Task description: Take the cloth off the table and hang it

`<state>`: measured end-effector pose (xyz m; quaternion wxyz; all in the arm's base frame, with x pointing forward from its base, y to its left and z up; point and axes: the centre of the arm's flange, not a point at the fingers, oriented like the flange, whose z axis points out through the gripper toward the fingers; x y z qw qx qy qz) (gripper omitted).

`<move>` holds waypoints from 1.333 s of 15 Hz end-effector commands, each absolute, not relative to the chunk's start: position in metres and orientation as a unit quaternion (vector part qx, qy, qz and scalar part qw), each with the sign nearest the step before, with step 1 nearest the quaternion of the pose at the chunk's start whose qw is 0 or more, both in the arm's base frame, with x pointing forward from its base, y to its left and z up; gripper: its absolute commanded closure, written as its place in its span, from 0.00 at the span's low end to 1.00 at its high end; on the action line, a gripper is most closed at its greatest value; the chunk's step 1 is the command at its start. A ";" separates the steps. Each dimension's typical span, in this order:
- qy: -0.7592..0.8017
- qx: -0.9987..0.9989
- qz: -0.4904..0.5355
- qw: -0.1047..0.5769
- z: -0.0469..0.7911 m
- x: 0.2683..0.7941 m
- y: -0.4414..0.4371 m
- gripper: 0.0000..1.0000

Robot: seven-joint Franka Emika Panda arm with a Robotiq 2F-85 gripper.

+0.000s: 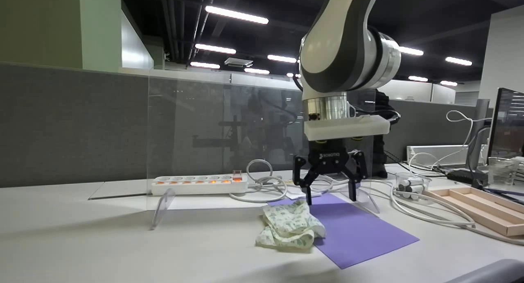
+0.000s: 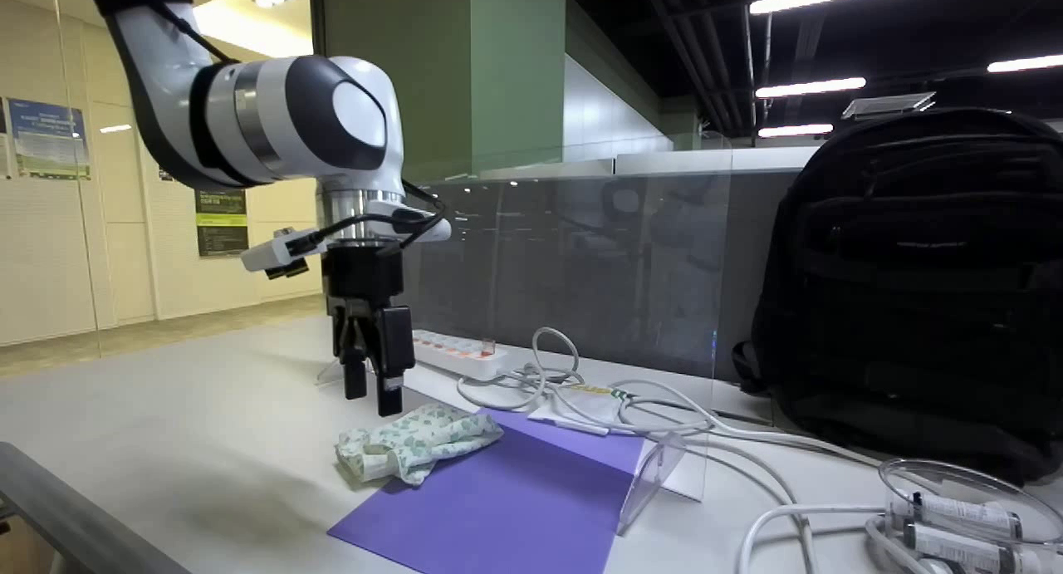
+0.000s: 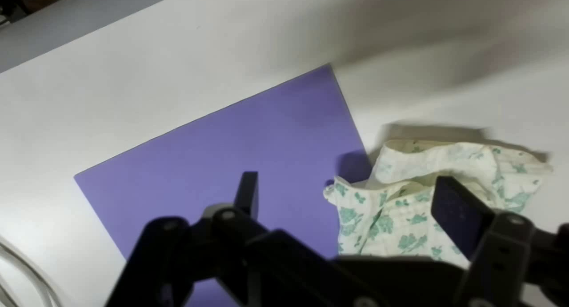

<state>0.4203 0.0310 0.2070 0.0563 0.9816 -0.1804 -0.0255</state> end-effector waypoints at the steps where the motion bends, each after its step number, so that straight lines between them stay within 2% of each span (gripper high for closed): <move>1: -0.186 0.981 -0.029 0.057 0.202 0.424 0.026 0.00; 8: -0.197 0.978 -0.007 0.067 0.176 0.440 0.020 0.00; 13: -0.176 0.983 0.035 0.037 0.161 0.446 0.036 0.00; 20: -0.178 0.983 0.038 0.024 0.134 0.445 0.045 0.00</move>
